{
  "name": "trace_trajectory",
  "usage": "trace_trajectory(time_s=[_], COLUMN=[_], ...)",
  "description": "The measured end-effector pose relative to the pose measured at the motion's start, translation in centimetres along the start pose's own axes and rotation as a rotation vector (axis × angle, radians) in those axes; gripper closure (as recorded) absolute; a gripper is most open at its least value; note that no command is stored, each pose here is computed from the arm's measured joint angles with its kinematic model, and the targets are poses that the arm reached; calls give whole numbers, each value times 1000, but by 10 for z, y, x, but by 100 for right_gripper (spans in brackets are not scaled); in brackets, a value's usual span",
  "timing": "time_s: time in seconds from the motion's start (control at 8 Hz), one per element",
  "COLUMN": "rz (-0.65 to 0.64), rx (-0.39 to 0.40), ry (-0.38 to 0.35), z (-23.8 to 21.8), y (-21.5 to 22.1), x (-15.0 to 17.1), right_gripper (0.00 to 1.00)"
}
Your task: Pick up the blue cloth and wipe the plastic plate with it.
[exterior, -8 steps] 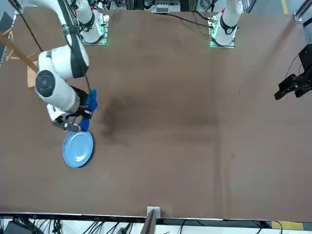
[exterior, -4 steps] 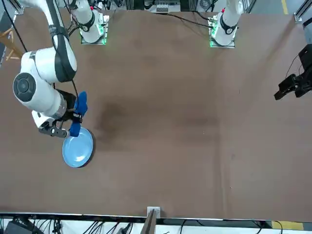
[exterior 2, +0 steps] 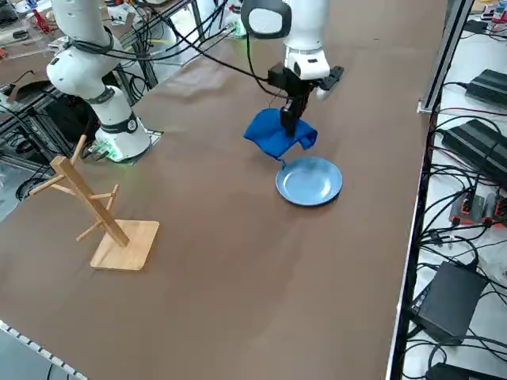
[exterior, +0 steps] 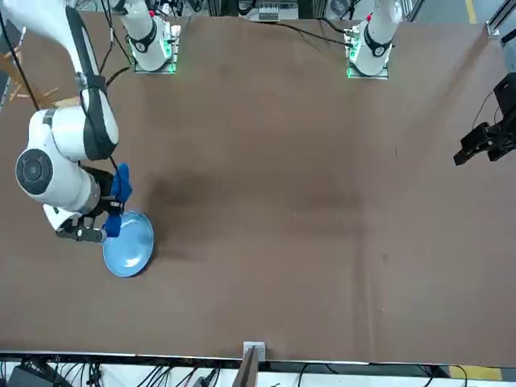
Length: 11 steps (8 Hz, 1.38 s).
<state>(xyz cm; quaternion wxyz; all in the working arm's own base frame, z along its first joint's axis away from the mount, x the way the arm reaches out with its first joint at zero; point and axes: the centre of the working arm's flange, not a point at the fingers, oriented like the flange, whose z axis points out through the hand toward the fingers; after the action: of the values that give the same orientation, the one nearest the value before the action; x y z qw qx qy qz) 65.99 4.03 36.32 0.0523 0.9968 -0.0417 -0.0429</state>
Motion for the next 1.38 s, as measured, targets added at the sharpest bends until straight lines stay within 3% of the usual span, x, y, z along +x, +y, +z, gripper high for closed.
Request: trace_trajectory(time_s=[0.38, 1.38], rz=[16, -23], rx=[-8, 8], ry=[17, 96], z=[4, 72], y=[22, 16], x=[6, 34], right_gripper=[84, 84])
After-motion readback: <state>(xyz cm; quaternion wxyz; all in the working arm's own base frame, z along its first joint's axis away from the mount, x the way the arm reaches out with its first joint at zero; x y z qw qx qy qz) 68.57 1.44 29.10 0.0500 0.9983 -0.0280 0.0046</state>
